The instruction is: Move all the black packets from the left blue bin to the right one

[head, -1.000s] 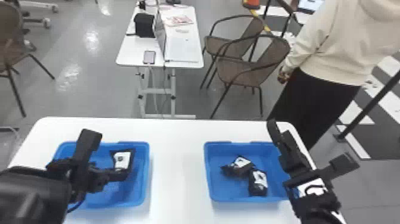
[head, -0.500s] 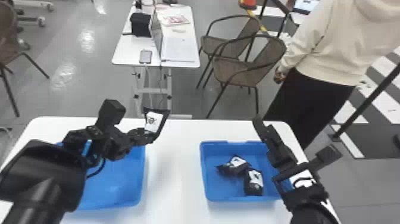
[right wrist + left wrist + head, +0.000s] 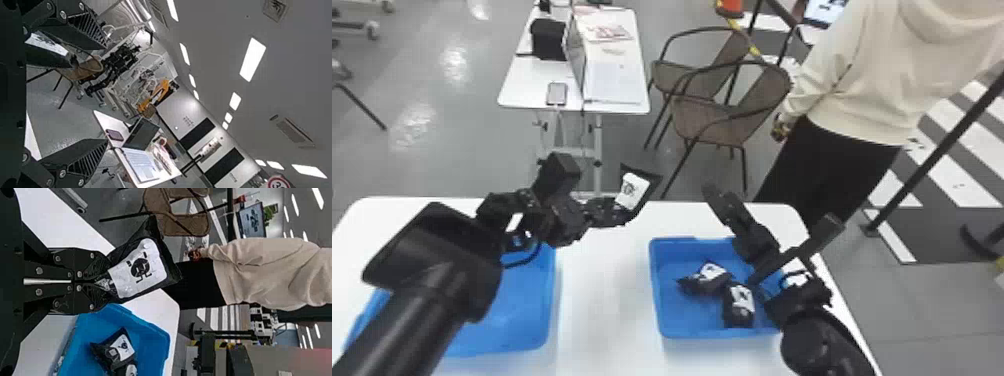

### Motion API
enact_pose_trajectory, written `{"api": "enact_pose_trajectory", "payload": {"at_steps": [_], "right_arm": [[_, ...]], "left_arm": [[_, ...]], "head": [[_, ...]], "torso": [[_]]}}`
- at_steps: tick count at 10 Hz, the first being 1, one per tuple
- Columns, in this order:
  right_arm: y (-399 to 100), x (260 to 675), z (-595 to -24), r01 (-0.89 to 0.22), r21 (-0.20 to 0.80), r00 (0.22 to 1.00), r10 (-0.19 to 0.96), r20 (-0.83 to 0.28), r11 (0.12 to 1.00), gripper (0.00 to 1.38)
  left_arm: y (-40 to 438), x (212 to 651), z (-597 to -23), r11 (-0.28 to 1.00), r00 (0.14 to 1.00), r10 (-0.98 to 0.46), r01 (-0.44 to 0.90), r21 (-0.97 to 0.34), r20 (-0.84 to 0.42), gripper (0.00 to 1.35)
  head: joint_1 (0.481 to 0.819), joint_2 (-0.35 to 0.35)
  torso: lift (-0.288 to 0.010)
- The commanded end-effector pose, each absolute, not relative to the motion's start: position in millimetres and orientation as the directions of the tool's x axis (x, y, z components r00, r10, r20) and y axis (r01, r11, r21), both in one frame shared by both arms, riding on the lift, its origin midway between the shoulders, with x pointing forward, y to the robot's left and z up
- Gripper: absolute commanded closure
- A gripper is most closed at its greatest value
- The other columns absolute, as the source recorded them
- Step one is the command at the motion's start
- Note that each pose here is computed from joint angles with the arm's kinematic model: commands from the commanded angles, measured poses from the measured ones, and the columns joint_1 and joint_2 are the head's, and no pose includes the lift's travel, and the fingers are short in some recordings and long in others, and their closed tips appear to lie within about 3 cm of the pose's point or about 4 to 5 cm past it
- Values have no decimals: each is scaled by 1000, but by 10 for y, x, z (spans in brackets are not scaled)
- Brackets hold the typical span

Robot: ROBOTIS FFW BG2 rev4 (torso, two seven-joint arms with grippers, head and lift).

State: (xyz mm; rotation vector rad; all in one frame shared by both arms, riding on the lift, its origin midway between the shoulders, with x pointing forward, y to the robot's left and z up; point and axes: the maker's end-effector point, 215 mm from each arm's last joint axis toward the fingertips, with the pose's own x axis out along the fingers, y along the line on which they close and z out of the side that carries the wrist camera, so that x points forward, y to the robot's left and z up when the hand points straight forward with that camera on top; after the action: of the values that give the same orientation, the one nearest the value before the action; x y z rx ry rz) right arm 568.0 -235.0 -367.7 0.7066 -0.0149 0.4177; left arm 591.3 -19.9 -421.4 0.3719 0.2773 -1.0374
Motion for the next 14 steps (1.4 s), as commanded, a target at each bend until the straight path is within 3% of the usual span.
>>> {"api": "enact_pose_trajectory", "payload": {"at_steps": [1, 3, 8, 9, 11, 13, 14], "right_arm": [[-2212, 5761, -3659, -399, 627, 905, 397, 152, 670, 186], [-1966, 5802, -3622, -440, 619, 880, 450, 151, 651, 183], [-1615, 5863, -3613, -486, 608, 846, 513, 146, 628, 209], [-1542, 5858, -3621, -500, 610, 835, 530, 150, 615, 380], [-1489, 5841, -3658, -504, 616, 827, 544, 141, 605, 1009], [-1444, 5800, -3715, -507, 609, 822, 555, 128, 610, 1124], [-1439, 5793, -3739, -507, 604, 821, 558, 120, 615, 1305]], "left_arm": [[-514, 5824, -4188, 379, 404, -828, 914, 142, -388, 1145], [-761, 5743, -4163, 320, 344, -856, 939, 128, -385, 1145], [-882, 5719, -4100, 310, 329, -871, 944, 112, -365, 1145], [-882, 5729, -4092, 310, 330, -870, 944, 115, -365, 1145], [-881, 5734, -4092, 312, 333, -870, 943, 117, -364, 1145], [-862, 5747, -4085, 318, 338, -870, 941, 116, -359, 1145], [-846, 5763, -4074, 325, 345, -870, 939, 116, -353, 1144]], "head": [[695, -232], [695, -253], [695, -240], [695, -238], [695, -223], [695, -218], [695, -216]], "torso": [[0], [0], [0], [0], [0], [0], [0]]}}
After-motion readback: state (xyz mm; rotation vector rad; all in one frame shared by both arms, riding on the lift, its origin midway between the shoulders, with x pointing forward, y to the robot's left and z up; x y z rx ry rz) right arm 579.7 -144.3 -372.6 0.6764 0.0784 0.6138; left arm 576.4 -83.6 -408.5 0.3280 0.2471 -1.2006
